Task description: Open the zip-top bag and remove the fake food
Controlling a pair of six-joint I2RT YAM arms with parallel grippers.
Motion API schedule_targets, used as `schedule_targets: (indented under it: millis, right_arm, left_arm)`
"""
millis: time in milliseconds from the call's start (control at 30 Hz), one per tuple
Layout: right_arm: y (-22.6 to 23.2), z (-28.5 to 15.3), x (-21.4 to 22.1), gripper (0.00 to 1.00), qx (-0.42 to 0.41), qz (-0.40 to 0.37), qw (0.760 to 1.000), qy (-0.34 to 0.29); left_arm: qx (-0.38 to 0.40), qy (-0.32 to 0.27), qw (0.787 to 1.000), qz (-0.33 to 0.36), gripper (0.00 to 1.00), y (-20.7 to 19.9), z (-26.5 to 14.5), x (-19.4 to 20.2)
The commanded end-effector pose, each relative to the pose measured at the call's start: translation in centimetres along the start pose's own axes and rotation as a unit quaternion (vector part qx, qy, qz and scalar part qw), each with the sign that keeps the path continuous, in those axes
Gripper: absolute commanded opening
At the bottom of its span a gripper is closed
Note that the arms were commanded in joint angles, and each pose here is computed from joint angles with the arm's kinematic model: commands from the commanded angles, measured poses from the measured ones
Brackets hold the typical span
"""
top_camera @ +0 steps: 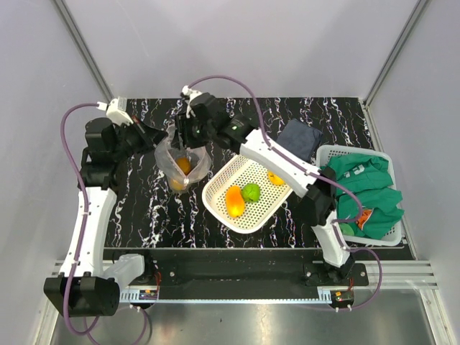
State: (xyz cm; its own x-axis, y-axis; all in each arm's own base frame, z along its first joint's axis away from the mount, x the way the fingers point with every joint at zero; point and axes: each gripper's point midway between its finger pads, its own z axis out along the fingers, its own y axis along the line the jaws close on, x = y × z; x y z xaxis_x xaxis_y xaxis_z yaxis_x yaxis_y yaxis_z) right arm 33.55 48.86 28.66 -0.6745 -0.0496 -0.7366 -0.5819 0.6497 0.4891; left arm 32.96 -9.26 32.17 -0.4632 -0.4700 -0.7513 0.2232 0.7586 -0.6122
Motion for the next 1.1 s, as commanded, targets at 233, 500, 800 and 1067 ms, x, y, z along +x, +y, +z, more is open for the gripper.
schedule_targets:
  millis: [233, 500, 800, 1067]
  right_arm:
    - [-0.7, 3.9, 2.8, 0.48, 0.009, 0.005, 0.999, 0.034]
    - [-2.7, 5.2, 6.2, 0.48, 0.031, 0.006, 0.997, 0.074]
    - [-4.3, 6.1, 13.2, 0.49, 0.031, -0.01, 0.989, 0.145]
    - [-6.2, 8.1, 13.9, 0.52, 0.055, -0.029, 0.99, 0.128]
  left_arm:
    - [0.068, -0.076, 0.989, -0.103, 0.0, -5.4, -3.7, -2.1]
    - [0.051, -0.039, 0.991, -0.118, 0.0, -2.8, -2.0, 1.1]
    - [0.041, -0.033, 0.994, -0.095, 0.0, -1.5, -1.9, 2.7]
    - [0.031, -0.028, 0.995, -0.095, 0.0, -0.6, -1.6, 3.5]
